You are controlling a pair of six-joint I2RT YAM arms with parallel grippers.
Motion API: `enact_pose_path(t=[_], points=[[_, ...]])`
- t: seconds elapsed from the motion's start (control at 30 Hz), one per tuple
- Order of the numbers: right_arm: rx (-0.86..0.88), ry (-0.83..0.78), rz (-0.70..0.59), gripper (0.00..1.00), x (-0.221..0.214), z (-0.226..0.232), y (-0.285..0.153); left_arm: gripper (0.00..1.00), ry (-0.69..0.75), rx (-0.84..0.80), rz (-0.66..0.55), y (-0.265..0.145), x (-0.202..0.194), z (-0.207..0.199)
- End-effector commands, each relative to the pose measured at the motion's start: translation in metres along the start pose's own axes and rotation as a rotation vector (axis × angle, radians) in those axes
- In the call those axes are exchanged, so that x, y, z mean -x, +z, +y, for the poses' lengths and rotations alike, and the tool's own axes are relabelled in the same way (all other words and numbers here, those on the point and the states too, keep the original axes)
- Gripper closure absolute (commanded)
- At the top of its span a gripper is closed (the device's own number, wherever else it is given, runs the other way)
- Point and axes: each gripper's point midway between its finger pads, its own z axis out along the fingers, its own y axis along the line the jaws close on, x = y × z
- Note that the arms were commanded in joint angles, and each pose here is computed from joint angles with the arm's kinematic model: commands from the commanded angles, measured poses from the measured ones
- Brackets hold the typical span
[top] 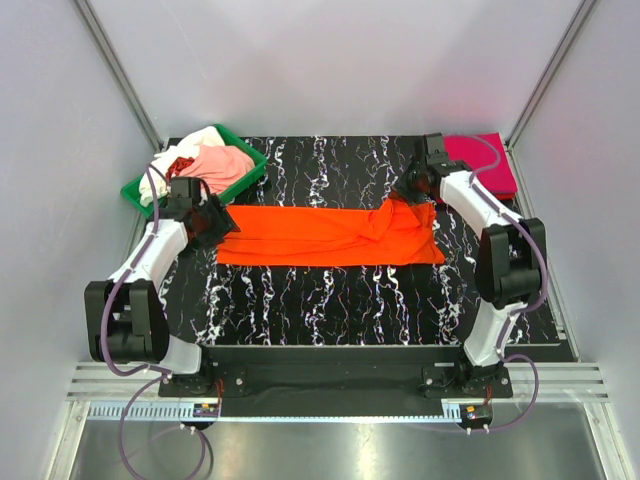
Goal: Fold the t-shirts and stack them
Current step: Fold the tshirt
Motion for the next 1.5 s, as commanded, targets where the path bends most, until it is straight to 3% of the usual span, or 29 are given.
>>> enact_pose_path(t=[0.0,0.57,0.8,1.3,1.47], points=[[0.053,-0.041,0.005,1.00,0.013,0.014,0.006,0.43,0.011,0.027,-0.086,-0.013,0.025,-0.001],[0.003,0.054,-0.005,1.00,0.032,-0.015,0.020,0.48,-0.058,0.209,-0.112,-0.005,0.025,0.041],[0.011,0.053,0.005,1.00,0.030,-0.017,0.019,0.56,-0.142,0.084,-0.052,0.015,0.024,0.029],[0.037,0.093,-0.005,1.00,0.039,-0.020,0.012,0.53,-0.148,0.165,-0.053,0.028,0.011,0.051],[0.043,0.097,0.000,1.00,0.037,-0.020,0.013,0.58,-0.160,0.128,-0.039,0.039,0.011,0.042]])
